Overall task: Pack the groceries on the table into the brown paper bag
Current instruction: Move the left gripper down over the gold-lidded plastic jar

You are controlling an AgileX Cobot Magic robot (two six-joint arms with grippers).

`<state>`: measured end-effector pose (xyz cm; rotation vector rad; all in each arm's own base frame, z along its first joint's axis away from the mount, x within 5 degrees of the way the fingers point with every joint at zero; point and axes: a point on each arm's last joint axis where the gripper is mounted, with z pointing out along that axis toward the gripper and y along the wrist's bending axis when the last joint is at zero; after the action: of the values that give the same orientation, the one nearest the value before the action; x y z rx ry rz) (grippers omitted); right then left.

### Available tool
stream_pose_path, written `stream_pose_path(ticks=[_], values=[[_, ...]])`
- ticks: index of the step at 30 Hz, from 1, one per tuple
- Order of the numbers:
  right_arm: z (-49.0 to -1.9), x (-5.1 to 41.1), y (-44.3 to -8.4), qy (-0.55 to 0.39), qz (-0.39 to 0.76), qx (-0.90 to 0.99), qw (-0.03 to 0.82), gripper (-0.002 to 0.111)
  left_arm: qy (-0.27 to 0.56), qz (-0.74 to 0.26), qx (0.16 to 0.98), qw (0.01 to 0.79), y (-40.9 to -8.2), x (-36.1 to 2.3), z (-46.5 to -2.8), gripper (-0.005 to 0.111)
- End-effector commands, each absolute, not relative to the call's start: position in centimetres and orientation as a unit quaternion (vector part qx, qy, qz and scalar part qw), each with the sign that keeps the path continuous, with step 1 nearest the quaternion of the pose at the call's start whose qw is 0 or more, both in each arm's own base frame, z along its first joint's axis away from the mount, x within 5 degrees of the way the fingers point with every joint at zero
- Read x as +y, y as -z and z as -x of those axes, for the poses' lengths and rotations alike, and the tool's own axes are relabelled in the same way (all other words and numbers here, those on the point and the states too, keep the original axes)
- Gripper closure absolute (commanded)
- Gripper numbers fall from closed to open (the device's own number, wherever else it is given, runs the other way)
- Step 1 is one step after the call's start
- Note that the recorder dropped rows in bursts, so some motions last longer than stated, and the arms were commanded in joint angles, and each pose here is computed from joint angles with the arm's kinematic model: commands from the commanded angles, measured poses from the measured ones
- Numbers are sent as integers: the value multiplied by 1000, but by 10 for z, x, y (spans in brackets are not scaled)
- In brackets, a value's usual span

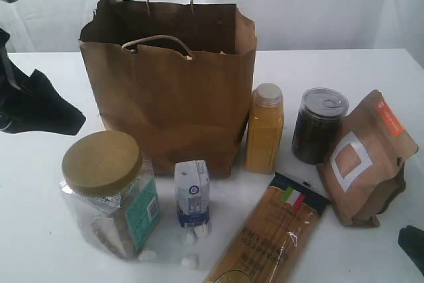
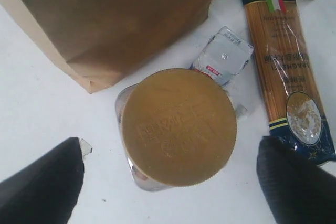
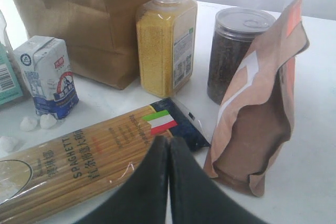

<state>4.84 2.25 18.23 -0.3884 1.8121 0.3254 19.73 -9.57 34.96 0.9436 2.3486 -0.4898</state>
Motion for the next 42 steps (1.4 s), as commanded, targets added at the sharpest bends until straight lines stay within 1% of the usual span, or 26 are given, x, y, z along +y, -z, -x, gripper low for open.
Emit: stream_pose_path(ticks=[1,7,10,13,16,19,23,25,28,31,32,33,42], values=[[-48,23,-182,-144,165,774,595,108,196,-355,872,276,-352,-98,-195,18],[-48,23,-182,-144,165,774,595,108,226,-367,854,292,-357,-103,-192,18],[-48,23,-182,-144,165,774,595,108,185,-362,862,302,-357,-100,-193,18],[-48,23,-182,-144,165,774,595,108,147,-334,874,321,-360,-103,-191,18],[-48,23,-182,-144,165,774,595,108,165,-320,871,335,-362,-115,-188,18],[-48,23,-182,-144,165,774,595,108,182,-332,862,338,-361,-130,-186,18],[-48,23,-182,-144,165,774,595,108,188,-329,868,320,-352,-140,-192,18],[-48,23,-182,-144,165,774,595,108,189,-320,884,283,-341,-145,-197,18],[-48,23,-182,-144,165,774,595,108,181,-319,895,252,-331,-147,-201,17],[-48,23,-182,-144,165,774,595,108,166,-325,897,249,-328,-146,-203,11],[-48,23,-182,-144,165,774,595,108,166,-325,897,249,-328,-146,-203,5],[-48,23,-182,-144,165,774,595,108,166,-326,897,248,-328,-146,-203,2],[-48,23,-182,-144,165,774,595,108,123,-344,904,221,-313,-145,-212,1]])
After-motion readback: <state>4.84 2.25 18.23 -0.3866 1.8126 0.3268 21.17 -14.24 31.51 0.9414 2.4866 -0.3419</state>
